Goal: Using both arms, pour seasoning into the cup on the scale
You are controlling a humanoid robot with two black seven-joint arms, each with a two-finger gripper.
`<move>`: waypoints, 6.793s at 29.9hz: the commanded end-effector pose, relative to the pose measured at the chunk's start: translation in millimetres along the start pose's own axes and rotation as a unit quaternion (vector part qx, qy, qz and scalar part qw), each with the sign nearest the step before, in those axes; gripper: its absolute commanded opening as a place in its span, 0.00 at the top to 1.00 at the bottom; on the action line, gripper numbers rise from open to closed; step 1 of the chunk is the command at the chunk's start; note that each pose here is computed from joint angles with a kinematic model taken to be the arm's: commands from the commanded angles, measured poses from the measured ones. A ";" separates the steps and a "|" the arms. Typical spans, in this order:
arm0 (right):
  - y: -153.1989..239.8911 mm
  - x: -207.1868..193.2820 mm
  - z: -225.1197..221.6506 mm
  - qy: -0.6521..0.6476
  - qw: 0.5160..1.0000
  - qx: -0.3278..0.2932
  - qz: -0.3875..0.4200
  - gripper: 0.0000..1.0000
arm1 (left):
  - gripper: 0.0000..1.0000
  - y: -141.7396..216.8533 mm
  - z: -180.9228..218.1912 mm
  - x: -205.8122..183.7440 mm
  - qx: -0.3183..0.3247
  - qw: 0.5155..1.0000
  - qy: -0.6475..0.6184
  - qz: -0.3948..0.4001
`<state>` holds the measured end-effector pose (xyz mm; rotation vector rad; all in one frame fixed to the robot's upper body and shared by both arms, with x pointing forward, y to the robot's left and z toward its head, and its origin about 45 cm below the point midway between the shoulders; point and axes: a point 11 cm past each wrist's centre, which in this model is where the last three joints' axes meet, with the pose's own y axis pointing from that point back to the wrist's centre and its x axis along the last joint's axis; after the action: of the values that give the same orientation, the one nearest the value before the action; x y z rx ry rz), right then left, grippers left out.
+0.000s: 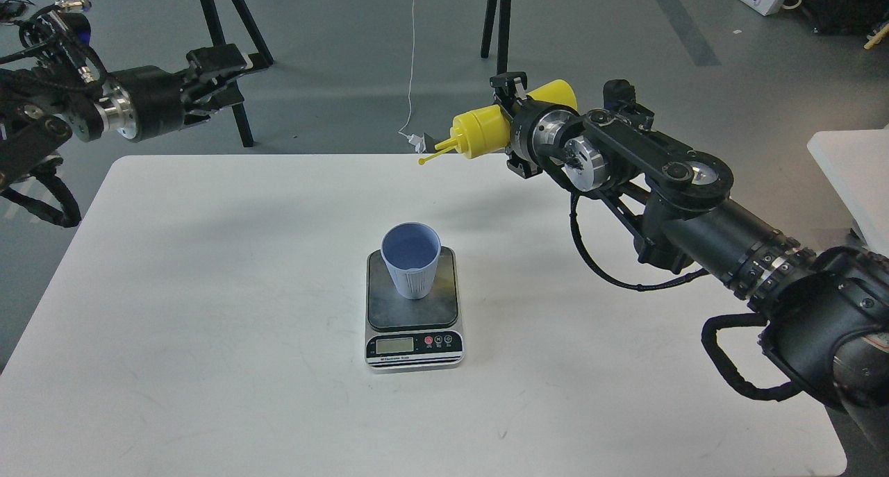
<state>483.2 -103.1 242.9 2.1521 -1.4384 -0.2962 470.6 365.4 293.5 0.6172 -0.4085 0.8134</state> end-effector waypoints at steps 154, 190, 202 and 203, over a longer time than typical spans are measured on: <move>93.5 85.3 269.6 -0.675 0.706 0.126 -0.171 0.31 | 0.11 -1.2 -42.1 -39.1 0.030 0.998 0.042 -0.022; 198.0 107.6 355.2 -0.674 0.727 0.094 -0.098 0.06 | 0.11 0.4 -41.3 -35.8 0.024 0.998 0.054 -0.012; 195.7 199.8 213.2 -0.530 0.814 0.189 -0.144 0.05 | 0.11 23.5 -53.6 -17.3 -0.014 0.982 0.175 0.069; 188.7 208.6 205.6 -0.523 0.820 0.185 -0.140 0.04 | 0.11 25.9 -56.3 -17.0 -0.018 0.979 0.190 0.078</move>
<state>283.9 -399.8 164.2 2.5918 -1.8040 -1.7991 449.2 397.6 252.7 0.4619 -0.1816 0.9845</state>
